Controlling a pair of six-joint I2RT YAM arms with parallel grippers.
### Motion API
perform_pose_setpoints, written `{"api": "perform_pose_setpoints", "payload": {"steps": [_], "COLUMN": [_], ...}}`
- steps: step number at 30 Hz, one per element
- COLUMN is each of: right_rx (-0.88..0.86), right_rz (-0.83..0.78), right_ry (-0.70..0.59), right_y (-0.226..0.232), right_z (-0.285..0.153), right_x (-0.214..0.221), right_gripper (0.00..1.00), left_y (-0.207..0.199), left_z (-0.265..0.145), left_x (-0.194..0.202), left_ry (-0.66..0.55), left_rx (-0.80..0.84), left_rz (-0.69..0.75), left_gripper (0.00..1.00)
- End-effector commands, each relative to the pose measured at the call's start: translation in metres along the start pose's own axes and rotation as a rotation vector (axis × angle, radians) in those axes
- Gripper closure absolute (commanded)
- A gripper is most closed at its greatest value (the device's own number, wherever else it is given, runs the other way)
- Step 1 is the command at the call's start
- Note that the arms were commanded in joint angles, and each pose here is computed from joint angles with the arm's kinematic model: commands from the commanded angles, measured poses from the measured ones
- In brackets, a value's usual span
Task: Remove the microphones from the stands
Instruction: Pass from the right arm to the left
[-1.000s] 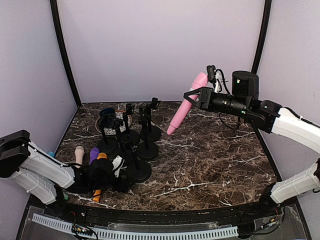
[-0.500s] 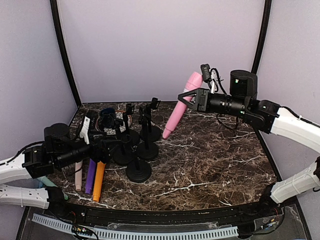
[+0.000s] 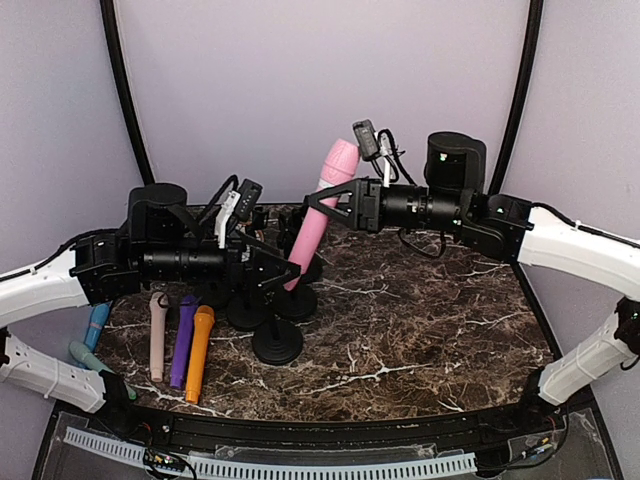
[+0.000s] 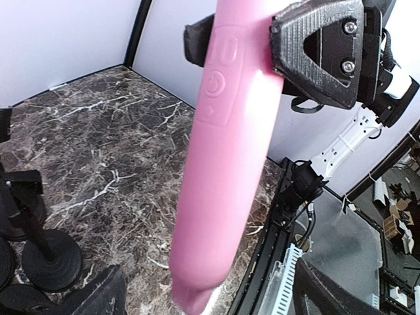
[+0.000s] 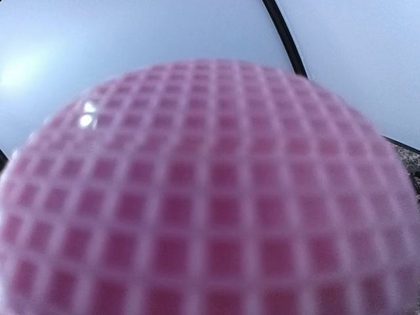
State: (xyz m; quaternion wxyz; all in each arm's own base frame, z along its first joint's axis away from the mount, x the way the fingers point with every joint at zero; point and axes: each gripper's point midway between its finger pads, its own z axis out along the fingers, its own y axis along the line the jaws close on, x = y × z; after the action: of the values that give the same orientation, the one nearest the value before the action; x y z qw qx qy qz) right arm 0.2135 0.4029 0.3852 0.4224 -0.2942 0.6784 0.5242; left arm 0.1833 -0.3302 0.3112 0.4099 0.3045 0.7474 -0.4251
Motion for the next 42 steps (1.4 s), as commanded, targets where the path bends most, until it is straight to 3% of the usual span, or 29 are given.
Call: {"api": "perform_pose_setpoints", "payload": {"steps": [1, 7, 21, 26, 29, 34, 36, 42], "right_rx": [-0.114, -0.166, -0.178, -0.166, -0.135, -0.032, 0.015, 0.148], "right_rz": [-0.069, -0.087, -0.083, -0.078, -0.077, -0.071, -0.065, -0.022], "right_ry": [-0.066, -0.039, 0.009, 0.015, 0.002, -0.053, -0.081, -0.184], "right_y": [0.032, 0.043, 0.042, 0.039, 0.034, 0.018, 0.01, -0.018], "right_z": [0.005, 0.012, 0.025, 0.027, 0.027, 0.019, 0.014, -0.011], "right_x": [-0.023, -0.018, -0.008, -0.006, -0.008, -0.015, -0.02, -0.033], "right_gripper": [0.75, 0.75, 0.74, 0.73, 0.63, 0.25, 0.19, 0.13], "left_y": [-0.03, -0.026, -0.031, -0.027, -0.023, -0.005, 0.01, 0.027], "left_z": [-0.001, 0.005, 0.008, 0.009, 0.009, 0.003, -0.003, -0.037], "left_x": [-0.023, -0.031, -0.043, -0.04, -0.038, -0.027, -0.015, 0.008], "left_ry": [-0.04, -0.067, -0.112, -0.114, -0.11, -0.099, -0.081, -0.06], "left_rx": [0.146, 0.136, 0.177, 0.165, 0.143, 0.063, 0.01, -0.084], "left_rz": [0.009, -0.03, -0.049, -0.053, -0.06, -0.101, -0.142, -0.196], "left_gripper": [0.11, 0.15, 0.59, 0.69, 0.74, 0.77, 0.79, 0.81]}}
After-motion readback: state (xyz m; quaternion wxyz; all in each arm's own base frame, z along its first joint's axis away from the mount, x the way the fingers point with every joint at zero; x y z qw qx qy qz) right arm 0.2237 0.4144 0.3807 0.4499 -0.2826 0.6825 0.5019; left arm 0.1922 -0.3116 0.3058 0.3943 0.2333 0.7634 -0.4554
